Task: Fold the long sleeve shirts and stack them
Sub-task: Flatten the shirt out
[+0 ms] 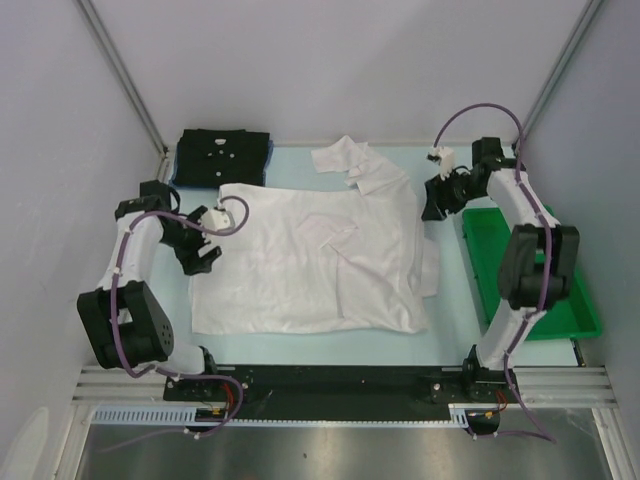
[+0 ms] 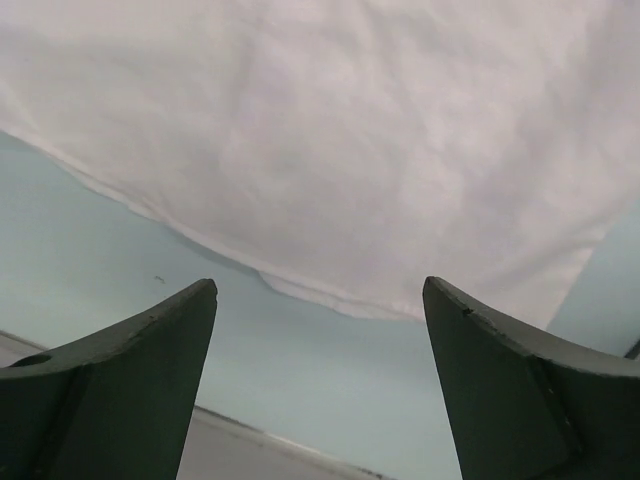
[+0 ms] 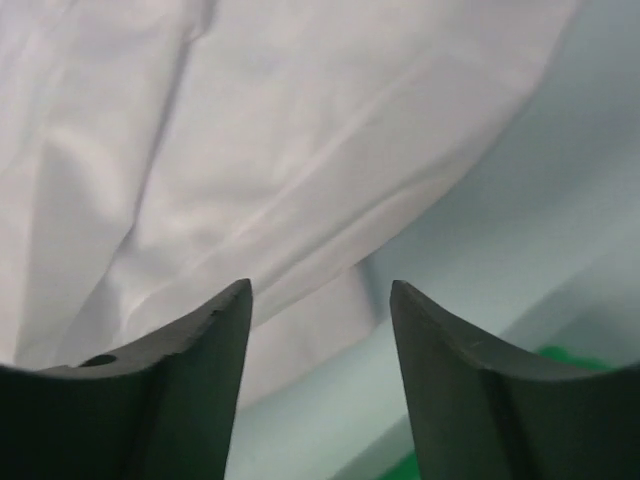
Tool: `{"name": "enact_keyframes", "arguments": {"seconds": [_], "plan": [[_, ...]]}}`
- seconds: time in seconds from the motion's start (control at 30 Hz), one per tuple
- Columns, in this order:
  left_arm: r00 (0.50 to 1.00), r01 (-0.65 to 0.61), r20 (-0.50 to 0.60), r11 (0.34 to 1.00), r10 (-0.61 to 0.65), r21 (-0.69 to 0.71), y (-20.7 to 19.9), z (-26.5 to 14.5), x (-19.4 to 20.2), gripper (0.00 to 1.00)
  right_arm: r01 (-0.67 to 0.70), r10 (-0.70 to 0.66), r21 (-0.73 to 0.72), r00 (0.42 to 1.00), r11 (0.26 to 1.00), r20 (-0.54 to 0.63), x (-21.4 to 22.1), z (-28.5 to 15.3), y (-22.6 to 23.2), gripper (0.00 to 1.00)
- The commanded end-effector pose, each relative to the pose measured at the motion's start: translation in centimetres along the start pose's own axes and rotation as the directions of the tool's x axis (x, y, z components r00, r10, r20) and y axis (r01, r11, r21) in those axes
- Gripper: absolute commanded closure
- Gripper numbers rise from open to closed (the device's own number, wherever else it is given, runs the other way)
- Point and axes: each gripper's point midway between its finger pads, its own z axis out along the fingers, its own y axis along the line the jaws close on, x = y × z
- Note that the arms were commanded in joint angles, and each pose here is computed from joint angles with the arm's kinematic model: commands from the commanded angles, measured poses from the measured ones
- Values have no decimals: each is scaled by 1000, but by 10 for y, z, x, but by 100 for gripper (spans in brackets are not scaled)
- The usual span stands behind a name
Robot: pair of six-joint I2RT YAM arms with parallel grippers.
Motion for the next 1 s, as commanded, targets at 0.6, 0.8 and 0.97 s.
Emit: {"name": "enact_keyframes", "arguments": {"seconds": [0.6, 0.8, 0.97], "plan": [[957, 258, 160, 961, -241, -98, 16, 7, -35, 9, -347, 329, 69, 926, 935, 186, -64, 134, -144, 36], [952, 283, 154, 952, -264, -119, 25, 11, -31, 9, -342, 322, 94, 930, 935, 180, -60, 140, -153, 100], [942, 317, 155, 939, -296, -136, 34, 14, -30, 9, -330, 276, 211, 929, 920, 247, -82, 132, -185, 100]]}}
